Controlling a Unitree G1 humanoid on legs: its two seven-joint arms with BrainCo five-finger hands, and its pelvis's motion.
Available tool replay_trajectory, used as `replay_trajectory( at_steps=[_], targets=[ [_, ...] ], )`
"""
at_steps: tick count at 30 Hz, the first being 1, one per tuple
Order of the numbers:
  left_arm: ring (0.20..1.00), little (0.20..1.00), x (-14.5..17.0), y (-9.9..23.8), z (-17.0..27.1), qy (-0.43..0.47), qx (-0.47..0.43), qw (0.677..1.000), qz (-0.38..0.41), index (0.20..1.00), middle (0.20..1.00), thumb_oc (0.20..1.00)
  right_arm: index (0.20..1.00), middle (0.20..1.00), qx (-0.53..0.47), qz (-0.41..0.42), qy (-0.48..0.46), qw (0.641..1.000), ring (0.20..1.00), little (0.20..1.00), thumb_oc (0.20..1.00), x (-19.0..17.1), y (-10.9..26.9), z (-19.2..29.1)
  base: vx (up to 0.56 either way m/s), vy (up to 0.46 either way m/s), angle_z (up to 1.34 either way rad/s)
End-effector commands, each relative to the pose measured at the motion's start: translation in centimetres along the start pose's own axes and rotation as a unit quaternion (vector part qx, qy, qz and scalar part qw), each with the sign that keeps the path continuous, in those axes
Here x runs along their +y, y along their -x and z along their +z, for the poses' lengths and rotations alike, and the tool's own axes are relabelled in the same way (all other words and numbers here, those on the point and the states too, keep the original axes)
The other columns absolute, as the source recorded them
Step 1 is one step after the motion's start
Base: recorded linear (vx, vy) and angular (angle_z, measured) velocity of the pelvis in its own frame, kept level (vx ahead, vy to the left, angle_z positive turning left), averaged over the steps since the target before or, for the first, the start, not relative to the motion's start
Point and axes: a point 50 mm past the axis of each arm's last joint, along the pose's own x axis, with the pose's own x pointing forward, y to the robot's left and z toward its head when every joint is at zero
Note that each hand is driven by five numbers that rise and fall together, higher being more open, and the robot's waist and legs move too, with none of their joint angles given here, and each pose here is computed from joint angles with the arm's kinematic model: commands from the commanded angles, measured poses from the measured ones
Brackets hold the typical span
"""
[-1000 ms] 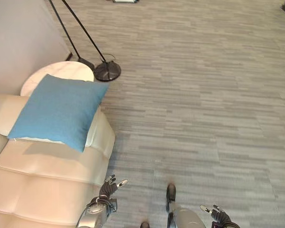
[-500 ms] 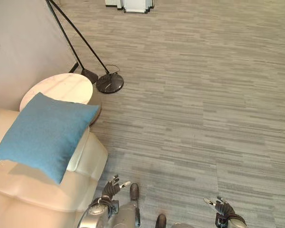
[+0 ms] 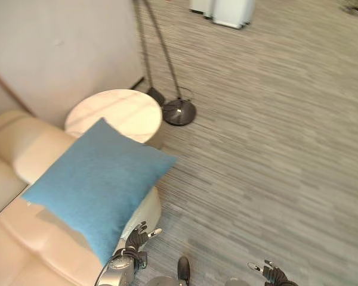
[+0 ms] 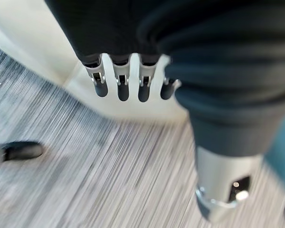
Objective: Pick up all the scattered cushions and arrange them neatly on the sofa.
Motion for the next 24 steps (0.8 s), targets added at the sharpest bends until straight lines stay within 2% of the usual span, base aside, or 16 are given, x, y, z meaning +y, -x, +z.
replay_trajectory(
  at_steps=[1, 11, 17, 24],
  targets=[
    [1.000, 1.000, 0.2, -0.1, 2.0, -0.006, -0.043, 0.999, 0.001, 1.000, 1.000, 1.000, 1.000, 1.000, -0.048, 0.001, 0.014, 0.999, 1.000, 1.000, 1.000, 0.2, -0.5, 3.2, 0.23, -0.004, 0.76],
    [1.000, 1.000, 0.9, -0.5, 2.2, -0.003, -0.044, 0.999, 0.019, 1.000, 1.000, 1.000, 1.000, 1.000, -0.045, 0.002, 0.007, 0.999, 1.000, 1.000, 1.000, 0.2, -0.6, 3.4, 0.26, -0.159, 0.71],
    [1.000, 1.000, 0.5, -0.5, -0.3, 0.008, 0.007, 1.000, 0.023, 1.000, 1.000, 1.000, 1.000, 1.000, -0.021, -0.008, 0.025, 0.999, 1.000, 1.000, 1.000, -0.9, -0.6, 2.2, 0.30, -0.401, 0.76],
    [1.000, 1.000, -0.1, -0.6, -0.7, 0.031, 0.019, 0.999, 0.016, 1.000, 1.000, 1.000, 1.000, 1.000, -0.032, -0.022, 0.024, 0.999, 1.000, 1.000, 1.000, -1.8, -0.7, 3.0, 0.12, -0.266, 0.50]
  ],
)
